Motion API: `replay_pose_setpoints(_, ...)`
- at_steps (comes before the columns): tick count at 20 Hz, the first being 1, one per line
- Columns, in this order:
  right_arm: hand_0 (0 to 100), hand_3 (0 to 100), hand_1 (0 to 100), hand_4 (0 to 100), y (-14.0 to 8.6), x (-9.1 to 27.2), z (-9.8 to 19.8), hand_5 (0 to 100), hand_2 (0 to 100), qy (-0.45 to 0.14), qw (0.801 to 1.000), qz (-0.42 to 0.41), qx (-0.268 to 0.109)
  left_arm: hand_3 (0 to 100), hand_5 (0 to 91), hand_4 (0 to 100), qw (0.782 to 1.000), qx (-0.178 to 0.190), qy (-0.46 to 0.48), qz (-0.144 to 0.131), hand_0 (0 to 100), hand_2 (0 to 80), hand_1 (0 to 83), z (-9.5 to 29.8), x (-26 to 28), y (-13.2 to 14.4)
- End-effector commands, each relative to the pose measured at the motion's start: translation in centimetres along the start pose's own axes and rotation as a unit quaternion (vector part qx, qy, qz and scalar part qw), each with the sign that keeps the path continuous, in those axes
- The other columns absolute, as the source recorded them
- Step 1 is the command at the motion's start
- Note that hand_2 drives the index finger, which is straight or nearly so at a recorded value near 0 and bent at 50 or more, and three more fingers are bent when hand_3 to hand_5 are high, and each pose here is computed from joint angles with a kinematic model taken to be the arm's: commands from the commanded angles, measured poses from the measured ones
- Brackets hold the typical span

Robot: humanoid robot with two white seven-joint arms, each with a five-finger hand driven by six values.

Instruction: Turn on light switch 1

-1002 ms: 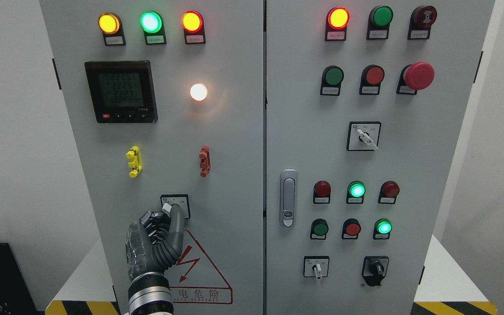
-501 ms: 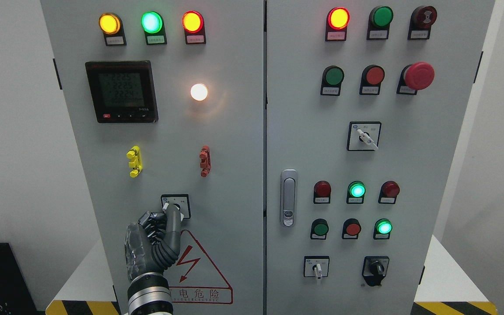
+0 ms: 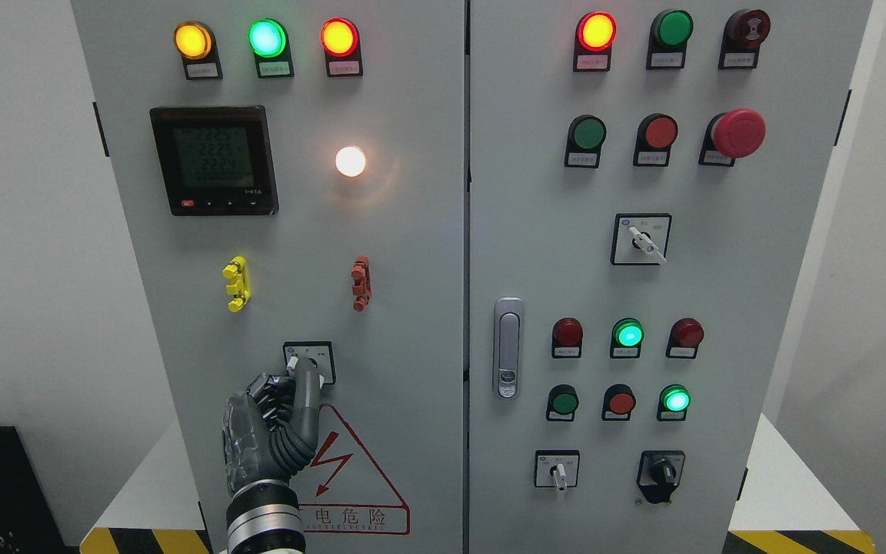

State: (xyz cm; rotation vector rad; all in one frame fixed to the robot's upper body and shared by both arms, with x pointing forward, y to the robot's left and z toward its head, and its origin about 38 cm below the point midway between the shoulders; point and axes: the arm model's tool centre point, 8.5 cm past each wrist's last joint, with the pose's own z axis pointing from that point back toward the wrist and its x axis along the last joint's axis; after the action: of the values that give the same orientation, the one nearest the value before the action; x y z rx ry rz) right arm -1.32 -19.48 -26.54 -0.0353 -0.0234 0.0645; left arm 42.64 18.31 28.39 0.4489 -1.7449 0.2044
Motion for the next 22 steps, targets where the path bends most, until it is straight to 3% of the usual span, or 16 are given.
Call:
replay_pose_setpoints(1, 0, 0, 0, 0, 0.0, 0.0, 0.0, 0, 0, 0.001, 1.0, -0.012, 0.0, 85, 85.3, 95, 1.0, -0.004, -0.006, 0.002, 37, 64.2, 33.9, 0.1, 0.3, -0.2)
replay_pose_setpoints(22, 0, 0, 0, 0, 0.0, 0.0, 0.0, 0, 0, 0.001, 1.0, -0.012, 0.0, 86, 85.7, 95, 1.0, -0.014, -0.007, 0.005, 33, 64.7, 33.8, 1.8, -0.3, -0.3)
